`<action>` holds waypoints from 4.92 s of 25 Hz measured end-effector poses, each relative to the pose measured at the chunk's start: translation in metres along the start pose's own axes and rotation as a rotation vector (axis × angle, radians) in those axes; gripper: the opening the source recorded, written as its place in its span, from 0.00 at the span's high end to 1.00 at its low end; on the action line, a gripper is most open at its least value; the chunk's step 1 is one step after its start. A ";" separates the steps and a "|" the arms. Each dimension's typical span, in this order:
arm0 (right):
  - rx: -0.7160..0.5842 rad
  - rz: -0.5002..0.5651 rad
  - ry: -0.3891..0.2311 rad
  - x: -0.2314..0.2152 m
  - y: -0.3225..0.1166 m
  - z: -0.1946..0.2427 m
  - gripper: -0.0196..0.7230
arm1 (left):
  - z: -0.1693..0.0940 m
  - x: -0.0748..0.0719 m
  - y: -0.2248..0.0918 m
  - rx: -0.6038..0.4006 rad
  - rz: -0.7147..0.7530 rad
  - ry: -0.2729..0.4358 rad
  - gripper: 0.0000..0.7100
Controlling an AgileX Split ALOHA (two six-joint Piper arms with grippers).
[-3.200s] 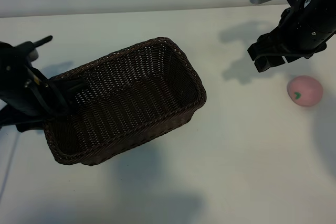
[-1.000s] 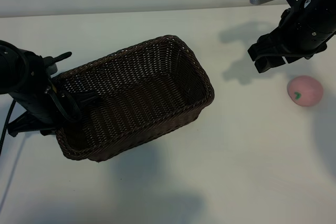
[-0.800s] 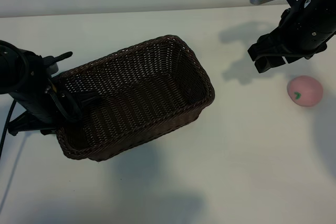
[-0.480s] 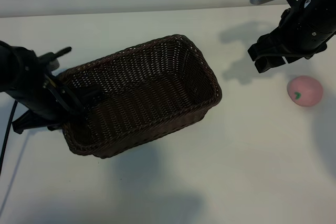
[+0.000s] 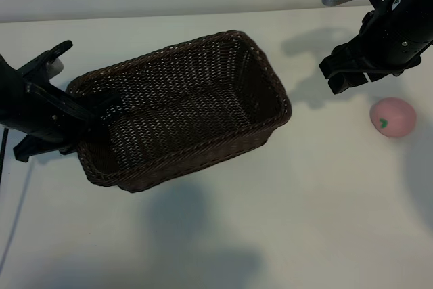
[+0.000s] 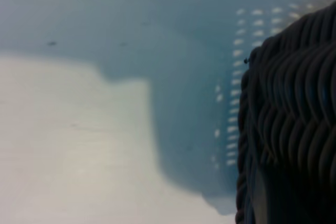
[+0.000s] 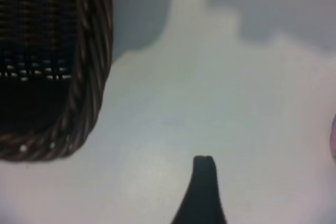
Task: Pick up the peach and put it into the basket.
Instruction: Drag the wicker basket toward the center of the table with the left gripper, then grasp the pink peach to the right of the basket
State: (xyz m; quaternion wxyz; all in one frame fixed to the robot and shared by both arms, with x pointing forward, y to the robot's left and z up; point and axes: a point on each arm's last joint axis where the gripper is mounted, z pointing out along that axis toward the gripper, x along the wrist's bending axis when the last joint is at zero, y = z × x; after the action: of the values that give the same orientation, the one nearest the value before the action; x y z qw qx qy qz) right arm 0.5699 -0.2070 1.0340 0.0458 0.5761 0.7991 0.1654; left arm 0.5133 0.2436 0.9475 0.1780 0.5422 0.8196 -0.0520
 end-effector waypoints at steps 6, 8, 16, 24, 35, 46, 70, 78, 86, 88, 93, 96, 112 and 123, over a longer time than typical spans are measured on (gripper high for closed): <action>0.000 0.000 0.000 0.000 0.000 0.000 0.17 | 0.000 -0.002 0.000 0.001 0.038 -0.024 0.77; 0.000 0.000 0.000 0.000 0.000 0.000 0.17 | -0.001 -0.001 0.001 -0.003 0.061 -0.016 0.77; 0.000 0.000 0.000 0.000 0.000 0.000 0.17 | -0.020 -0.021 0.025 -0.068 0.174 -0.044 0.77; 0.001 0.000 0.000 0.000 0.000 0.000 0.17 | -0.004 -0.036 0.053 0.004 0.226 -0.039 0.77; 0.001 0.000 0.000 0.000 0.000 0.000 0.17 | 0.025 -0.073 0.069 0.037 0.331 -0.047 0.77; 0.001 0.000 0.000 0.000 0.000 0.000 0.17 | 0.047 -0.086 0.076 0.063 0.355 -0.046 0.77; 0.001 0.000 0.000 0.000 0.000 0.000 0.17 | 0.066 -0.081 0.077 0.103 0.338 -0.030 0.77; 0.001 0.000 0.000 0.000 0.000 0.000 0.17 | 0.071 -0.080 0.075 0.121 0.326 -0.032 0.77; 0.001 0.000 0.000 0.000 0.000 0.000 0.17 | 0.071 -0.080 0.075 0.127 0.326 -0.031 0.77; 0.001 0.000 0.000 0.000 0.000 0.000 0.17 | 0.071 -0.080 0.075 0.131 0.325 -0.031 0.76; 0.006 0.000 0.001 0.000 -0.001 0.000 0.17 | 0.065 -0.082 0.074 0.127 0.326 -0.040 0.52; 0.008 0.000 0.001 0.000 -0.001 0.000 0.17 | 0.052 -0.088 0.076 0.111 0.328 -0.054 0.30; 0.010 0.000 0.002 0.000 -0.001 0.000 0.17 | -0.063 -0.079 0.067 -0.029 0.480 0.205 0.13; 0.017 0.000 0.003 0.000 -0.002 0.000 0.17 | -0.146 -0.040 0.072 -0.149 0.406 0.257 0.16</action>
State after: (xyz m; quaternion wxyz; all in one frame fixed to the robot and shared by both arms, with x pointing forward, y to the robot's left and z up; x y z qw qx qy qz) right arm 0.5684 -0.2072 1.0336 0.0397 0.5763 0.8006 0.1595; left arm 0.5588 0.2785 1.1049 0.1186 0.6833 0.7112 0.1151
